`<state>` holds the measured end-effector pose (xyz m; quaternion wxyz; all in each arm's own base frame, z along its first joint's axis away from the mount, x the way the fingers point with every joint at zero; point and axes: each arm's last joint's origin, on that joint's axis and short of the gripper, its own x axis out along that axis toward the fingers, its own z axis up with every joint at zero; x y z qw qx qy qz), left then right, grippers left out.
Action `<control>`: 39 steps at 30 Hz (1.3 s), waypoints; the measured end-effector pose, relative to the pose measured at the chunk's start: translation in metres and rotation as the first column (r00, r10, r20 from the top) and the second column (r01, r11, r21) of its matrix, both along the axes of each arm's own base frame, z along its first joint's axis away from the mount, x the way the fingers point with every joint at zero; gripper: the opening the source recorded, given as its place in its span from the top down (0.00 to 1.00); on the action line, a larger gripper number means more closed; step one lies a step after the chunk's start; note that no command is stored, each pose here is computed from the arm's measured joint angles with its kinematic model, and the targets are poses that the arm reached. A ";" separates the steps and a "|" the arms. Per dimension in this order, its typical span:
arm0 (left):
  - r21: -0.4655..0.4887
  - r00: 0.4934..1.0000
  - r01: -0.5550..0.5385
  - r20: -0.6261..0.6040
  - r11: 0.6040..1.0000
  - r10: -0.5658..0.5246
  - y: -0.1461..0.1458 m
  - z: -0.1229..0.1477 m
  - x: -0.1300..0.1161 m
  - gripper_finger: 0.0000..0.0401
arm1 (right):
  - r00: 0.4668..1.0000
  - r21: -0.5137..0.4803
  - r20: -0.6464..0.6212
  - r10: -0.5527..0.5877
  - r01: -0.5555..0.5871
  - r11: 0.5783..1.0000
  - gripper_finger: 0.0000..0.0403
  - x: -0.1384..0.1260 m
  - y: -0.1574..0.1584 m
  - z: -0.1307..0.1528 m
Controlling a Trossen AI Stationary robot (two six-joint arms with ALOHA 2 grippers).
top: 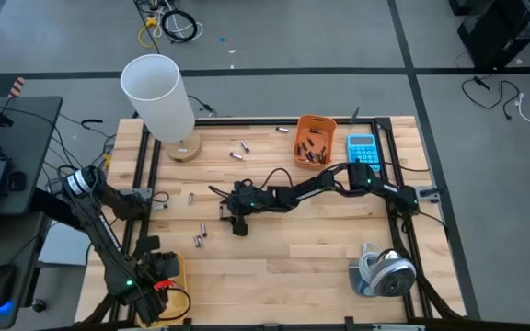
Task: Sort batteries
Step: Put the silver battery into the yellow bin
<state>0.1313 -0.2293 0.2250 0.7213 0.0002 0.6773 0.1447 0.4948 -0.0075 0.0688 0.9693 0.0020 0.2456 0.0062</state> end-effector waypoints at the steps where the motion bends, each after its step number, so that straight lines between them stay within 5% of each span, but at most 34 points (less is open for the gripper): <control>1: 0.002 1.000 0.001 0.003 1.000 -0.001 0.000 0.000 0.000 0.71 | 1.000 -0.003 0.000 0.001 -0.001 1.000 0.39 0.000 0.000 0.000; 11: 0.016 1.000 0.005 0.027 1.000 -0.006 0.000 0.000 0.001 0.71 | 1.000 -0.012 -0.003 0.026 -0.026 1.000 0.58 0.000 0.000 0.000; 23: 0.047 0.998 0.009 0.065 0.999 -0.012 0.002 0.001 0.002 0.71 | 0.999 -0.032 0.006 0.046 -0.046 0.998 0.58 -0.001 -0.003 0.008; 29: 0.125 0.994 -0.002 0.112 0.992 -0.013 0.010 0.002 0.007 0.71 | 0.987 0.078 0.082 0.139 -0.145 0.986 0.58 -0.001 -0.013 0.036; 32: 0.190 0.992 0.003 0.123 0.982 -0.027 0.015 0.004 0.007 0.71 | 0.964 0.179 0.125 0.233 -0.253 0.951 0.58 -0.002 -0.018 0.048; 39: 0.363 0.949 0.023 0.285 0.932 -0.135 0.023 0.008 0.011 0.71 | 0.877 0.403 0.293 0.381 -0.474 0.783 0.58 -0.002 -0.023 0.071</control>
